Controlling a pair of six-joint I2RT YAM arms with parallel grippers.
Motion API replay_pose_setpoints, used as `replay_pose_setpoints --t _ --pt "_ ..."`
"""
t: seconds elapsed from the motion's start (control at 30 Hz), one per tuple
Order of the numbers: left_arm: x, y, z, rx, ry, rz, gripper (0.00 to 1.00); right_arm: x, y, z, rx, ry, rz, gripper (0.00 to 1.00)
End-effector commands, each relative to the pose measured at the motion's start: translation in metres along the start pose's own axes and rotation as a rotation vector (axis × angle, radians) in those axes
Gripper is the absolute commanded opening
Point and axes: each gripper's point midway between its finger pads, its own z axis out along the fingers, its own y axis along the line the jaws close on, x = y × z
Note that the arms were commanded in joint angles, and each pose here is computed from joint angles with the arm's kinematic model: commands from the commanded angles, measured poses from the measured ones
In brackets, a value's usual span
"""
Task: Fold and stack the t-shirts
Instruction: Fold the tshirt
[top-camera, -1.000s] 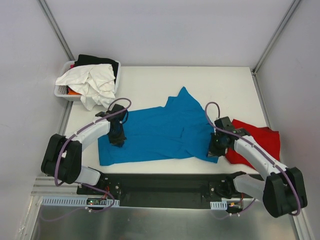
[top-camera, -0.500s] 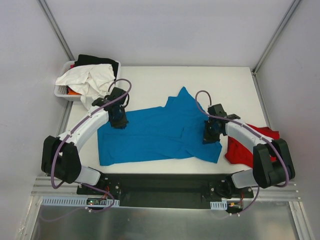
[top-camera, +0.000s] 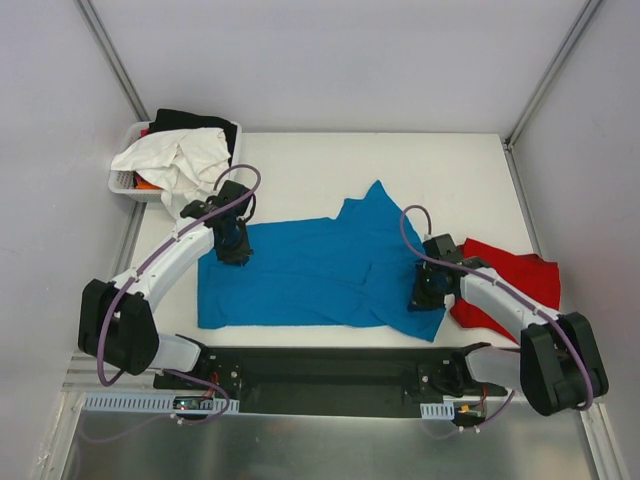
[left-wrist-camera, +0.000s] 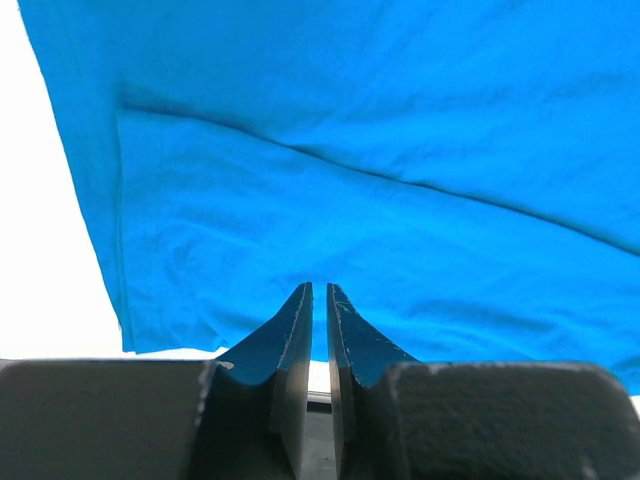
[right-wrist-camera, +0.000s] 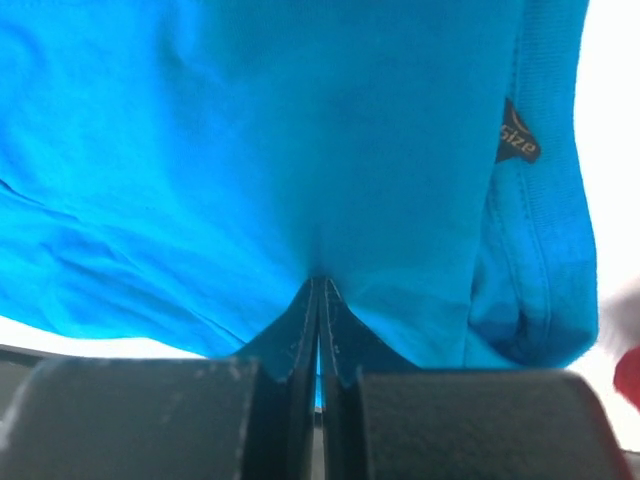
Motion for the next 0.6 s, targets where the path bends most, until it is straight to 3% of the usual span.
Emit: replay_pose_setpoints --t 0.0,0.57 --pt "-0.006 0.001 -0.005 -0.018 -0.011 0.019 0.11 0.027 -0.010 -0.012 0.032 0.045 0.037 0.01" --pt "0.008 0.009 -0.003 -0.030 0.002 0.012 0.11 0.037 -0.009 -0.033 0.029 -0.004 0.054 0.01"
